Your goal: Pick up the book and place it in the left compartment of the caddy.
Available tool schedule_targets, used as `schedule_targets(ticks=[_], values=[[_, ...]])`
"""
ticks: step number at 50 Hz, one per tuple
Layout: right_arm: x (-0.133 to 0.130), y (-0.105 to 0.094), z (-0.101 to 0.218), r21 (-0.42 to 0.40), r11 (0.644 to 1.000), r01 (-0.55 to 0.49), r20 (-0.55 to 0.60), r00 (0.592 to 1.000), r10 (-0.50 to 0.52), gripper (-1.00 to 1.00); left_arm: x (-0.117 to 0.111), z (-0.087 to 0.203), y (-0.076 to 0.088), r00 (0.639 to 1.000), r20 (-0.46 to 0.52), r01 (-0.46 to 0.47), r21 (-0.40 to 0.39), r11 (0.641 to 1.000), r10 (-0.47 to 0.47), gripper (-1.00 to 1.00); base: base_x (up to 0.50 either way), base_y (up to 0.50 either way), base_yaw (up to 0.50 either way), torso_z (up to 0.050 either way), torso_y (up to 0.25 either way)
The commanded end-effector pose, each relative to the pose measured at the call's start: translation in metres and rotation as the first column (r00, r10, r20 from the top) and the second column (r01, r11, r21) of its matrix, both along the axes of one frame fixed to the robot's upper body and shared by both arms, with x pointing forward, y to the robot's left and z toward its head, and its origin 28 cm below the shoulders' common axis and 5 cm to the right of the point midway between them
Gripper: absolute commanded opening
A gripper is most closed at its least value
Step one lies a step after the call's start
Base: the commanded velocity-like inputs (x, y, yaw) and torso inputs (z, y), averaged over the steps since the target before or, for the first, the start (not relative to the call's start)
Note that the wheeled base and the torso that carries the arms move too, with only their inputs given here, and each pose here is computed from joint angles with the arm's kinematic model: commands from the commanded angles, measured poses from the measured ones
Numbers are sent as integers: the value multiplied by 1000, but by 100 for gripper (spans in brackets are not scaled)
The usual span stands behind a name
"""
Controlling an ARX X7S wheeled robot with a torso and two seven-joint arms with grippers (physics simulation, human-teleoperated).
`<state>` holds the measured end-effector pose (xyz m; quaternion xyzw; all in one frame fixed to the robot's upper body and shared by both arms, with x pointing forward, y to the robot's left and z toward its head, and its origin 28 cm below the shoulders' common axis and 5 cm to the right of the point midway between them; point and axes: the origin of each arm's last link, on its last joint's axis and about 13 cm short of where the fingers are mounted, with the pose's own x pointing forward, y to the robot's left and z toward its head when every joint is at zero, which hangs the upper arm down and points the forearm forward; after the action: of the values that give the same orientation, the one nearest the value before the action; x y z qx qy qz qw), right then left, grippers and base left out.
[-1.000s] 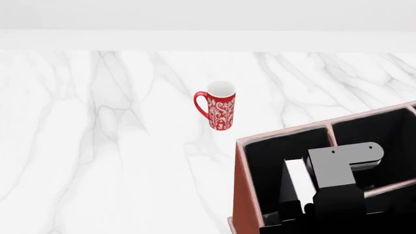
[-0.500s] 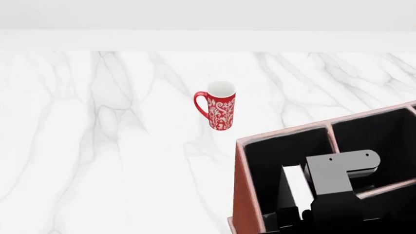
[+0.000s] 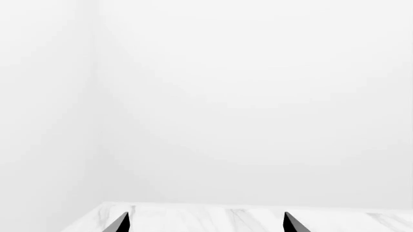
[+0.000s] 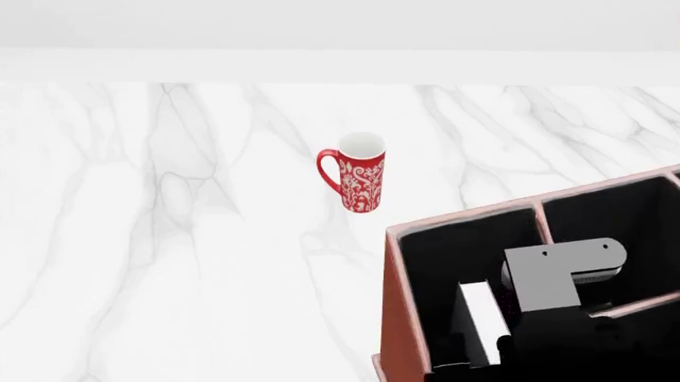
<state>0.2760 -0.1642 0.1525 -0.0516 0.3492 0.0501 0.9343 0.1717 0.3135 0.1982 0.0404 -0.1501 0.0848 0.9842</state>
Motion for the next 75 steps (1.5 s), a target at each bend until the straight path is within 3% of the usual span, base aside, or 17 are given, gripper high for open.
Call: schedule_targets(ticks=[1, 15, 36, 46, 60, 75], values=[[1, -1, 3, 4, 1000, 3, 14, 1000, -3, 100, 0, 0, 0, 1000, 1, 1, 0, 1000, -1, 100, 0, 0, 0, 0, 0], [-5, 4, 17, 8, 1000, -19, 61, 998, 18, 100, -1, 1, 0, 1000, 1, 2, -1, 1000, -2, 100, 0, 0, 0, 0, 0], [-31, 18, 71, 45, 997, -65, 276, 960, 50, 100, -3, 3, 0, 1000, 13, 4, -9, 1000, -4, 100, 0, 0, 0, 0, 0], [-50, 29, 97, 26, 996, -85, 409, 910, 67, 100, -6, 6, 0, 999, 41, 3, -14, 1000, -2, 100, 0, 0, 0, 0, 0], [-70, 33, 103, 55, 995, -84, 492, 869, 46, 100, -12, 10, -1, 998, 64, 11, -33, 999, -9, 100, 0, 0, 0, 0, 0], [-94, 38, 105, 31, 997, -74, 579, 814, 42, 100, -15, 12, -2, 997, 78, 22, -49, 999, -18, 100, 0, 0, 0, 0, 0]])
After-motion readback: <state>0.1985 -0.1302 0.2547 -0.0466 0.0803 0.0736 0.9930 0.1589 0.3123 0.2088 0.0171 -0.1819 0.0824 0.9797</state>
